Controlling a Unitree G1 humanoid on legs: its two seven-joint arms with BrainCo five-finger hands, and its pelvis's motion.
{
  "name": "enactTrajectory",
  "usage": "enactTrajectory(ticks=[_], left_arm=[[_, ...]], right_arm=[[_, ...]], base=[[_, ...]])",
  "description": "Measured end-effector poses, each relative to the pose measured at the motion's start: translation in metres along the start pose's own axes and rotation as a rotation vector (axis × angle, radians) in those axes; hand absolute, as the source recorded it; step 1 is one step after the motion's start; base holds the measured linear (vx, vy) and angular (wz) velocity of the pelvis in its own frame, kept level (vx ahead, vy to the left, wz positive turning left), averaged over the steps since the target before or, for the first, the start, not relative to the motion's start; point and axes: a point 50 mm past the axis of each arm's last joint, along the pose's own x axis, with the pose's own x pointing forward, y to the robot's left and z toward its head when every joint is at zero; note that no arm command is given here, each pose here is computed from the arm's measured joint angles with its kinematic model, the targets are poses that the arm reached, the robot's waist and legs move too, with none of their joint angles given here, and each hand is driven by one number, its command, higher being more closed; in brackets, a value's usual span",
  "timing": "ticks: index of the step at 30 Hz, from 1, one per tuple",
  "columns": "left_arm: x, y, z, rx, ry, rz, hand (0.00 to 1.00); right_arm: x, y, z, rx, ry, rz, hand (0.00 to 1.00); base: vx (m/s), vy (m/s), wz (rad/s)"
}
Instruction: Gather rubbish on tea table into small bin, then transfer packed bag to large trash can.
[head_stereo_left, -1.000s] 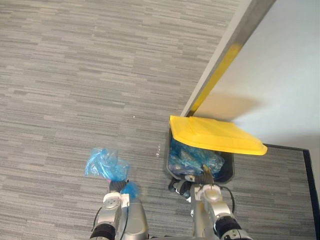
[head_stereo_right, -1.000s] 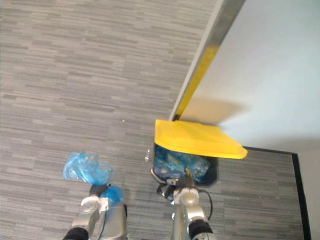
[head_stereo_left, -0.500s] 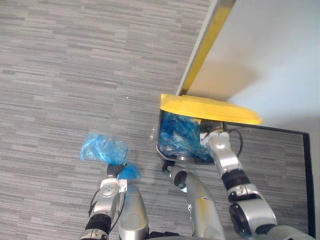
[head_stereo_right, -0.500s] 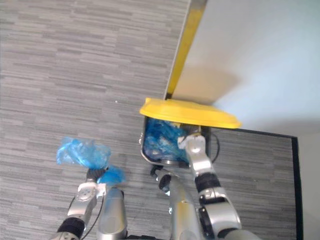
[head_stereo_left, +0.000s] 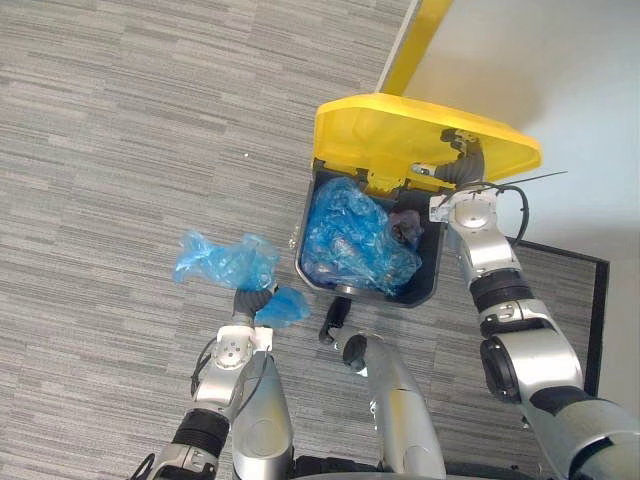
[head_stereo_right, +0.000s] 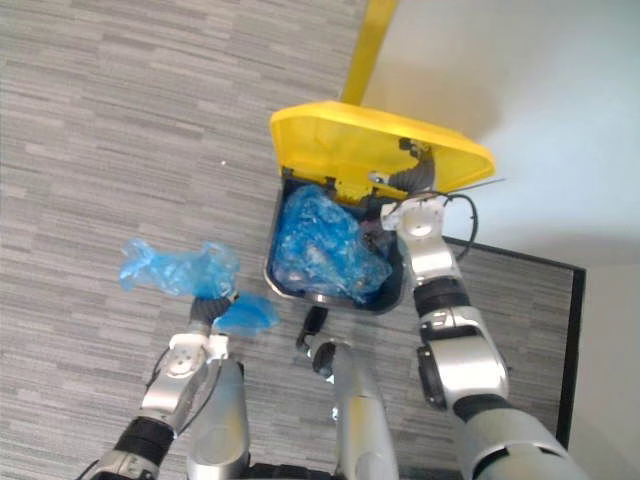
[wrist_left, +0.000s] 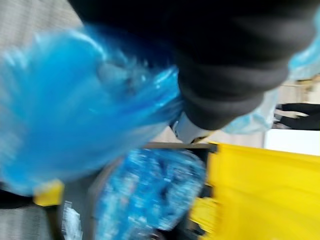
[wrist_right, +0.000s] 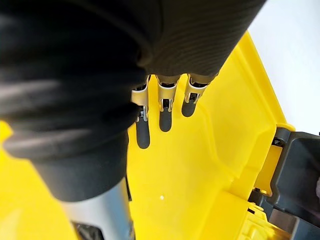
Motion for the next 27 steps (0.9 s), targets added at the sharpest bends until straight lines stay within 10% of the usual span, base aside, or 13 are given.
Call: enactTrajectory(ticks=[27], left_arm=[[-0.010,-0.138,0.182,-0.116,-0.712,-0.563,1.00]], right_arm=[[0.008,0.007,0.019,0.074,-0.014,0.017,0.00]], base=[[-0.01,0.034,-0.01]])
